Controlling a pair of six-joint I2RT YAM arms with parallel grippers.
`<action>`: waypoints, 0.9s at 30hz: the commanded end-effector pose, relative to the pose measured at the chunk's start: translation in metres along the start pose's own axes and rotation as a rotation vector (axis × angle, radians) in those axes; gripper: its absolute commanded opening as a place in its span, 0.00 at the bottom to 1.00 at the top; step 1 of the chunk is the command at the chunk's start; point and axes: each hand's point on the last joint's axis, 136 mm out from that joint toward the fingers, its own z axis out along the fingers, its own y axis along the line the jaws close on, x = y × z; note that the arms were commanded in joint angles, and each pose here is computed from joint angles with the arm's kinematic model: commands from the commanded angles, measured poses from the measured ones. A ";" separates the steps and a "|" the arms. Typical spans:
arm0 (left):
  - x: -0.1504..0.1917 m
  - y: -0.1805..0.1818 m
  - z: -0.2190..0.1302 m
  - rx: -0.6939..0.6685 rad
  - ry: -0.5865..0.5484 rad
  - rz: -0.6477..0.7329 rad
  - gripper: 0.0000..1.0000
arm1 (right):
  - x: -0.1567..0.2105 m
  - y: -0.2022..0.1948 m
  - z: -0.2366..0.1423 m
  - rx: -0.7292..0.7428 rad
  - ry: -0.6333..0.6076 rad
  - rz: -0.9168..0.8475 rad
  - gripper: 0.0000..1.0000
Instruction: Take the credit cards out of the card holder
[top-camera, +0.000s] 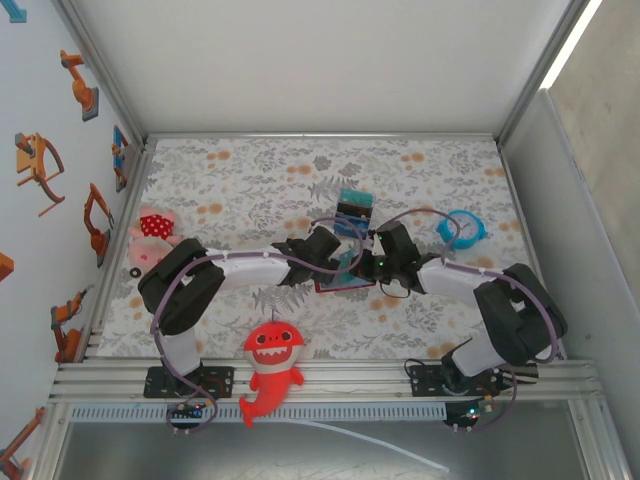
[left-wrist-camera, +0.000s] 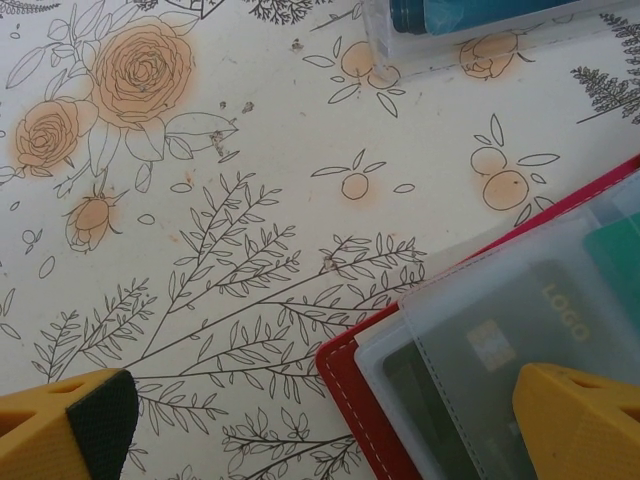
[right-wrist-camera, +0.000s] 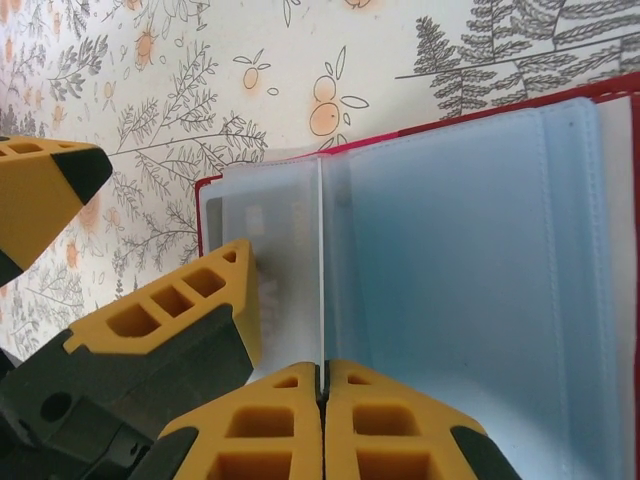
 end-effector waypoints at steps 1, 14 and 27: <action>0.011 0.012 0.003 -0.025 0.023 0.049 0.97 | -0.006 0.001 -0.011 0.030 -0.023 -0.027 0.04; 0.001 0.008 -0.004 0.065 -0.046 0.148 0.97 | -0.013 0.009 -0.036 0.062 -0.062 -0.128 0.01; -0.017 0.015 -0.044 0.112 -0.133 0.077 0.97 | -0.062 0.035 -0.064 0.208 -0.081 -0.463 0.00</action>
